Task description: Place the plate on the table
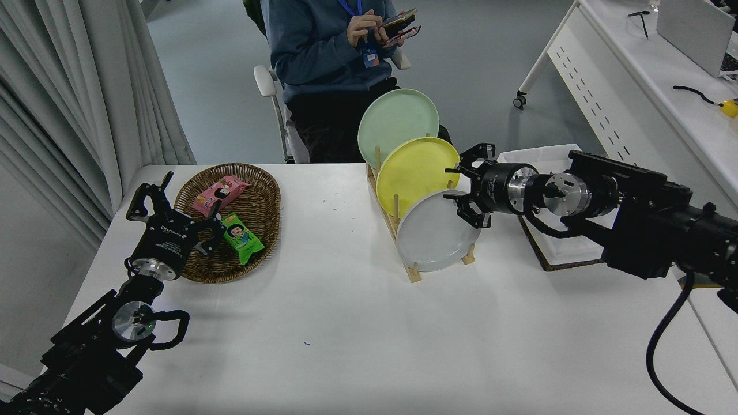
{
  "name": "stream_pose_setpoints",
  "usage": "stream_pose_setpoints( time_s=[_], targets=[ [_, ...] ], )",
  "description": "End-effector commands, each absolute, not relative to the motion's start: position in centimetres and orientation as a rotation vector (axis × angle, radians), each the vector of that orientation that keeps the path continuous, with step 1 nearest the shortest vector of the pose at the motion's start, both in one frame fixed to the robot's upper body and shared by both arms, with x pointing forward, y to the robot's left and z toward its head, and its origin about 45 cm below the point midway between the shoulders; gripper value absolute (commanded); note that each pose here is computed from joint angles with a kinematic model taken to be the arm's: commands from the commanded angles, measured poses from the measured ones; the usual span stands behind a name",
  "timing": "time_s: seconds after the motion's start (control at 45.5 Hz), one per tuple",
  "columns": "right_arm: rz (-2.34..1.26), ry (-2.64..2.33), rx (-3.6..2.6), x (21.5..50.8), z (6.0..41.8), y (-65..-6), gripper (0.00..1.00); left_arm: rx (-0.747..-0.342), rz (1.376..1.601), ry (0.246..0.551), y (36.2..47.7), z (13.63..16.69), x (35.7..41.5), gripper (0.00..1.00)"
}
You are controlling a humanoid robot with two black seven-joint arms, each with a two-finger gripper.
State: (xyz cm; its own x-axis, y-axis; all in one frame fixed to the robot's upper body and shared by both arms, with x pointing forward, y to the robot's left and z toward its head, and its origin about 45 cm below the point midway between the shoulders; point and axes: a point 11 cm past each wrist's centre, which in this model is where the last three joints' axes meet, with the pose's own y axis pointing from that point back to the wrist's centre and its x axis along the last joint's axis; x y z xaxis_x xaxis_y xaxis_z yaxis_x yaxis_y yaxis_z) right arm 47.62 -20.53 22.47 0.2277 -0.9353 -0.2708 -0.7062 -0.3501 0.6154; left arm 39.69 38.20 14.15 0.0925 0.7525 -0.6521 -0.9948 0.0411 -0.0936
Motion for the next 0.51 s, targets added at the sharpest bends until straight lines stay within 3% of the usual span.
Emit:
stream_pose_setpoints(
  time_s=[0.0, 0.484],
  targets=[
    [-0.877, -1.534, 2.137, 47.72, 22.54, -20.89, 0.47, -0.613, 1.426, 0.496, 38.23, 14.14, 39.68, 1.00],
    [-0.887, -1.555, 2.109, 47.70, 22.38, -21.13, 0.46, -0.612, 1.423, 0.496, 38.17, 14.15, 39.69, 1.00]
  ],
)
